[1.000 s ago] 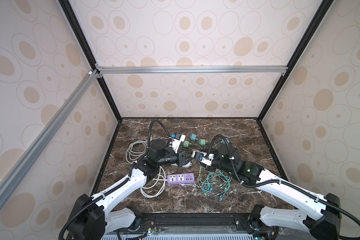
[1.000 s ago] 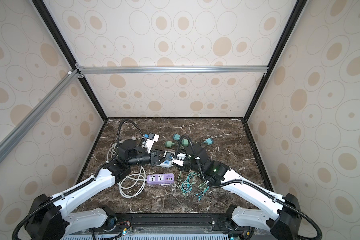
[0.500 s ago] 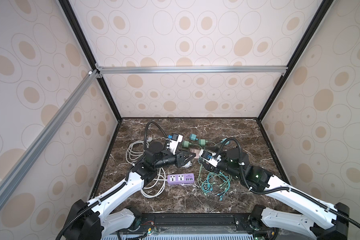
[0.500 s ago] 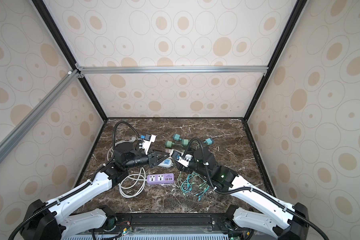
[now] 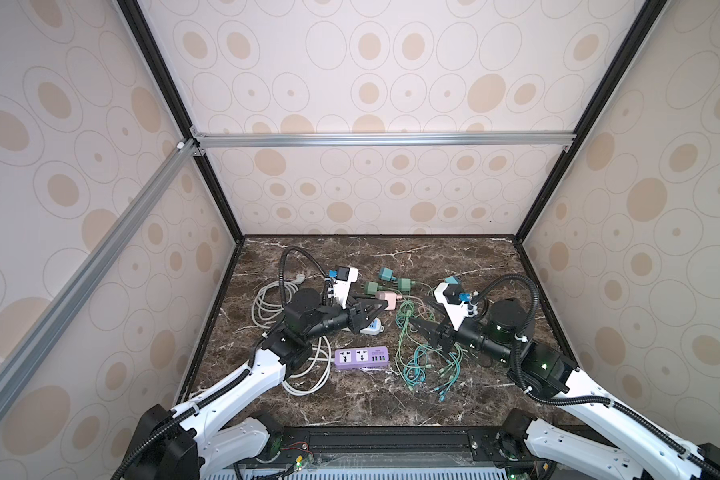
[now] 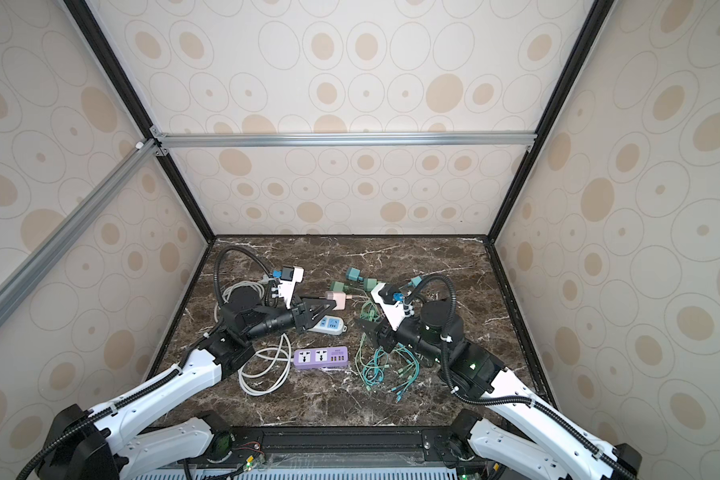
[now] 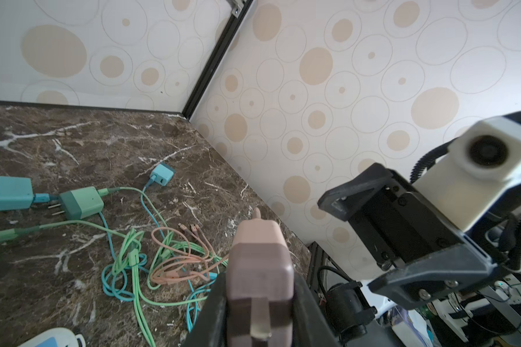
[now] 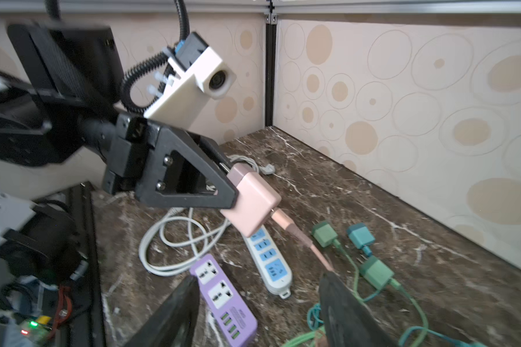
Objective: Insert the plug
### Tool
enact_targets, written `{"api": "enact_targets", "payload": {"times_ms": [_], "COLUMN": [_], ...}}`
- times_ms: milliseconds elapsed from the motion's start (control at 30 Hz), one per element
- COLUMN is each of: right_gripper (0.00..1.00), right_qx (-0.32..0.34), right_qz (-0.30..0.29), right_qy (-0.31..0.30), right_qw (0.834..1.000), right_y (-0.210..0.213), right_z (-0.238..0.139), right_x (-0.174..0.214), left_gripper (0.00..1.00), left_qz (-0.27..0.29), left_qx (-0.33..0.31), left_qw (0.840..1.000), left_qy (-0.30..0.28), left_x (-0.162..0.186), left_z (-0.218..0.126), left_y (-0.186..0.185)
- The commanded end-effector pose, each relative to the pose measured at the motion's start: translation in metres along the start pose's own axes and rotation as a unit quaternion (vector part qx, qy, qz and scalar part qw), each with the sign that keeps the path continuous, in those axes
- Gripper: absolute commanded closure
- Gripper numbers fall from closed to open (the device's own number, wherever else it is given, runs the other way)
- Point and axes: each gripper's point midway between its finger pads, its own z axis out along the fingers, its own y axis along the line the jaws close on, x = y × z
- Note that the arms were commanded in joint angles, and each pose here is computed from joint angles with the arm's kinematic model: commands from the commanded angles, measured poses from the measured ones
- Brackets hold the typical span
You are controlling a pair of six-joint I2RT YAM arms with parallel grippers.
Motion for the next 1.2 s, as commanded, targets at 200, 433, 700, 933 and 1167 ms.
{"api": "enact_targets", "payload": {"times_ms": [200, 433, 700, 933, 1167], "right_gripper": [0.35, 0.31, 0.35, 0.38, 0.44], "right_qx": [-0.188, -0.218, -0.249, -0.272, -0.283], "right_qz": [0.192, 0.221, 0.234, 0.225, 0.22], "right_qy": [-0.078, -0.11, -0.116, -0.121, -0.133], "right_qw": [0.96, 0.944, 0.933, 0.928, 0.924], "right_y": [0.035, 0.036, 0.038, 0.043, 0.044], "right_z": [0.012, 0.016, 0.029, 0.033, 0.036], "right_x": [-0.023, -0.035, -0.045, -0.055, -0.061], "left_gripper": [1.0, 1.0, 1.0, 1.0, 1.0], "left_qz": [0.045, 0.062, 0.069, 0.071, 0.07], "left_qx": [0.075, 0.121, 0.152, 0.166, 0.18], "left_qw": [0.991, 0.982, 0.976, 0.974, 0.971], "left_qy": [-0.1, -0.13, -0.138, -0.14, -0.14], "left_x": [-0.037, -0.042, -0.042, -0.041, -0.041], "left_z": [-0.018, -0.032, -0.039, -0.041, -0.041], "left_y": [-0.041, -0.062, -0.074, -0.078, -0.081]}}
